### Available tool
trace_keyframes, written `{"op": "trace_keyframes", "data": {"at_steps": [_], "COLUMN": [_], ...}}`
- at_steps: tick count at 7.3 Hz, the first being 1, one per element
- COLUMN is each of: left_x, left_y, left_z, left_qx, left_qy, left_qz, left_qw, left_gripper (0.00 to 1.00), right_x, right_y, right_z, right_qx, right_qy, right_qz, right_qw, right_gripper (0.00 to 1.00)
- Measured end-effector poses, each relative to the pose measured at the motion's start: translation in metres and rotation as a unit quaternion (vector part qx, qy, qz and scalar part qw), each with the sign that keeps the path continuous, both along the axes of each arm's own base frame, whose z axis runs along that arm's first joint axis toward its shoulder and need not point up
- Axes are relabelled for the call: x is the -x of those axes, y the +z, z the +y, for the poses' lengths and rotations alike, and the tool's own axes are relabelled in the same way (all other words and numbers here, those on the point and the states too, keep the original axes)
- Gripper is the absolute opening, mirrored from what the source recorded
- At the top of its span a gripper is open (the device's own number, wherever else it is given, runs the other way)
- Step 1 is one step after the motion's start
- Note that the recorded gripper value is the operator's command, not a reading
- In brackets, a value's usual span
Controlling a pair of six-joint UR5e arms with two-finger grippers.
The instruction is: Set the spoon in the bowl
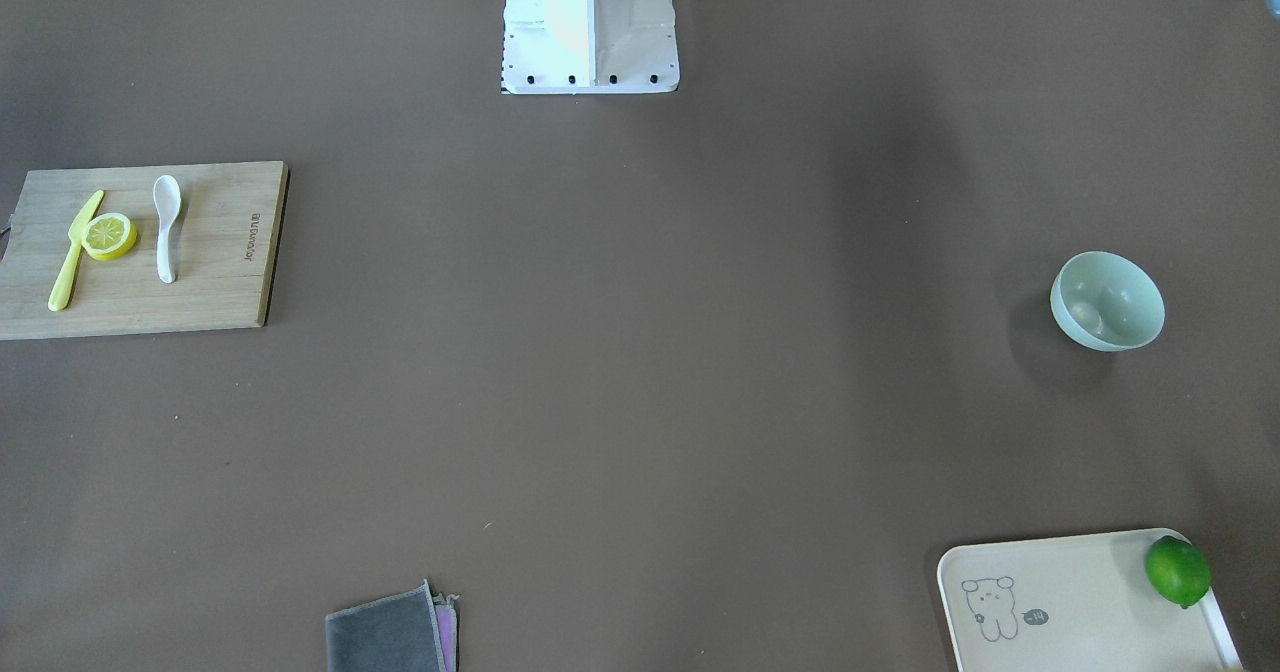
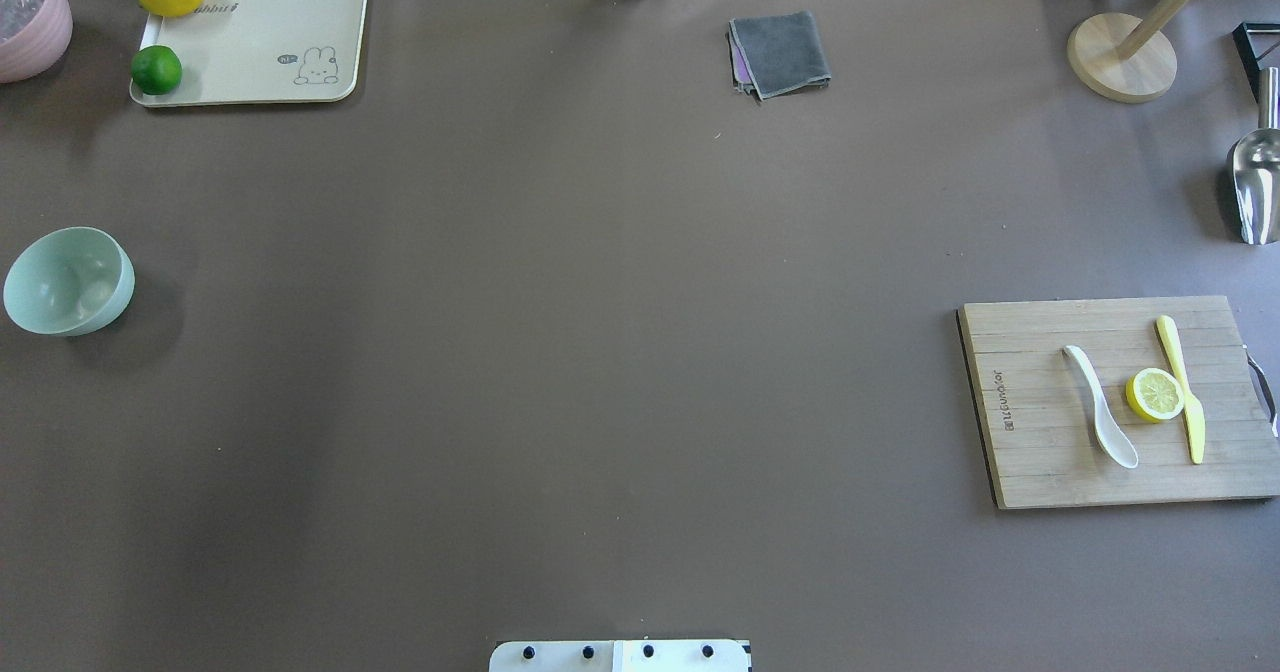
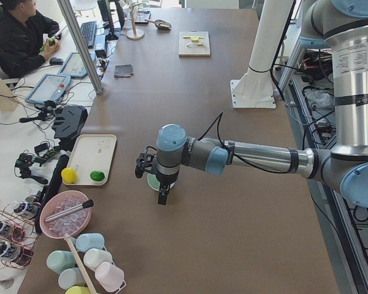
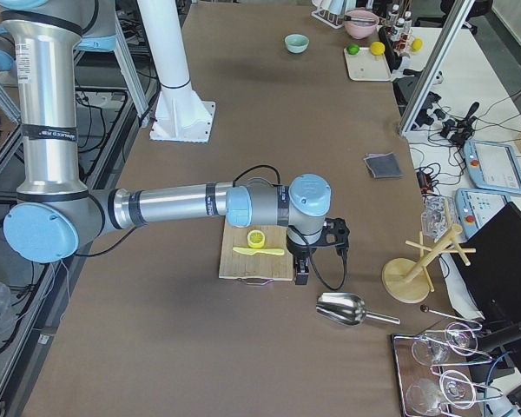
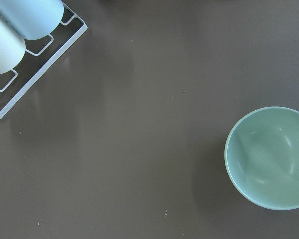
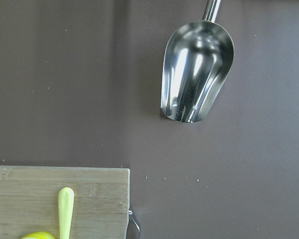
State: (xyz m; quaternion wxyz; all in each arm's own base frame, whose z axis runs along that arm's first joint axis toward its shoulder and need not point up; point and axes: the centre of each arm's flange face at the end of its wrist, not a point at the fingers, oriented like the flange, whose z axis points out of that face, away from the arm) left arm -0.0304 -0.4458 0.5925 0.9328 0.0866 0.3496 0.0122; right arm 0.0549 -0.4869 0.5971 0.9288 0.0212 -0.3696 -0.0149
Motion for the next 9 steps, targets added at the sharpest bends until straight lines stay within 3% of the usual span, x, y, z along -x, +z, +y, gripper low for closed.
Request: {"op": "trace_keyframes", "data": {"at_steps": [9], "left_x": [-0.0011], "left_y": [-0.0054], "left_z": [-0.0053], "left_qx": [-0.005], "left_qy": [0.001], "left_qz": [0.004], "left_qw": [1.0000], "left_gripper": [0.98], "right_x": [0.0009], "right_y": [0.0001], "right_z": [-0.0013], "right_qx": [0.002], "right_qy": [0.001], "right_qz": [-0.002], "right_qw": [1.0000], "right_gripper": [1.00]}}
